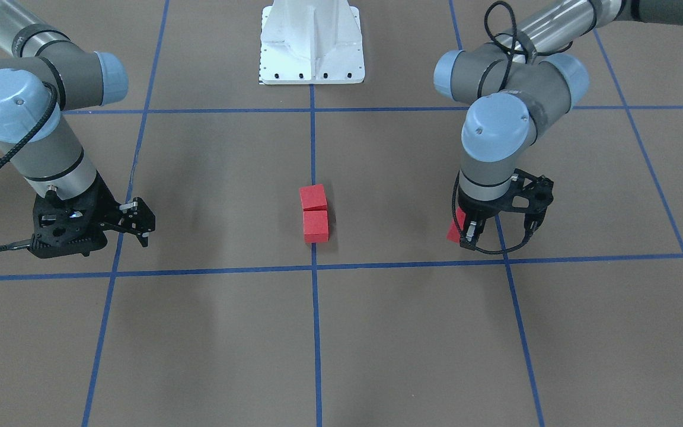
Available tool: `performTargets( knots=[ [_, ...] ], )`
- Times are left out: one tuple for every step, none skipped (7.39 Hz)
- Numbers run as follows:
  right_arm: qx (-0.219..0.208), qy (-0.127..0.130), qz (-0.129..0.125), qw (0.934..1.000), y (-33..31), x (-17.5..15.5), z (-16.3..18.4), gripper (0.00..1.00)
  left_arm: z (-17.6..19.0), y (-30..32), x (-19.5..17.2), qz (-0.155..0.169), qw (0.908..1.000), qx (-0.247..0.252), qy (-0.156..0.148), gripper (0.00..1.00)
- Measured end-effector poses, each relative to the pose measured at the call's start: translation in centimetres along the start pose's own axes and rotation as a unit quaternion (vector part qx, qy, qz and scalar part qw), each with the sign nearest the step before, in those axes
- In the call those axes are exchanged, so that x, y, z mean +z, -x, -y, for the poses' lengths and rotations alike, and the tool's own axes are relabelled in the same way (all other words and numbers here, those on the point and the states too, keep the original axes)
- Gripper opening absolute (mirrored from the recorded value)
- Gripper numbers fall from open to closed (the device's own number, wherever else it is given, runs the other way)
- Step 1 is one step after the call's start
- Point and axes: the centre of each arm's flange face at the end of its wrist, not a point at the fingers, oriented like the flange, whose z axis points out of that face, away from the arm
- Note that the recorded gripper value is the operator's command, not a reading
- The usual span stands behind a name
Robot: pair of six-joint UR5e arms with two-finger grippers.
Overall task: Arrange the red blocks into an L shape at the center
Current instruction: 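Carry the red cube toward the two center cubes with the left gripper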
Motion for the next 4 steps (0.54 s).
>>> performTargets(
  knots=[
    [-0.011,0.007,0.008,0.9999,-0.2,0.0,-0.1,0.99,-1.7,-1.4,-0.8,0.005,0.9995,-0.027,0.013,0.00],
    [-0.017,0.014,0.019,0.9996,-0.1,-0.2,-0.4,0.99,-3.6,-2.3,-1.4,0.012,0.9980,-0.055,0.027,0.00],
    [-0.020,0.018,0.026,0.9993,-0.1,-0.4,-0.7,0.99,-6.2,-2.6,-1.3,0.021,0.9957,-0.082,0.036,0.00],
    [-0.020,0.020,0.029,0.9992,-0.1,-0.4,-0.9,0.99,-9.3,-3.2,-1.1,0.030,0.9935,-0.101,0.042,0.00]
  ],
)
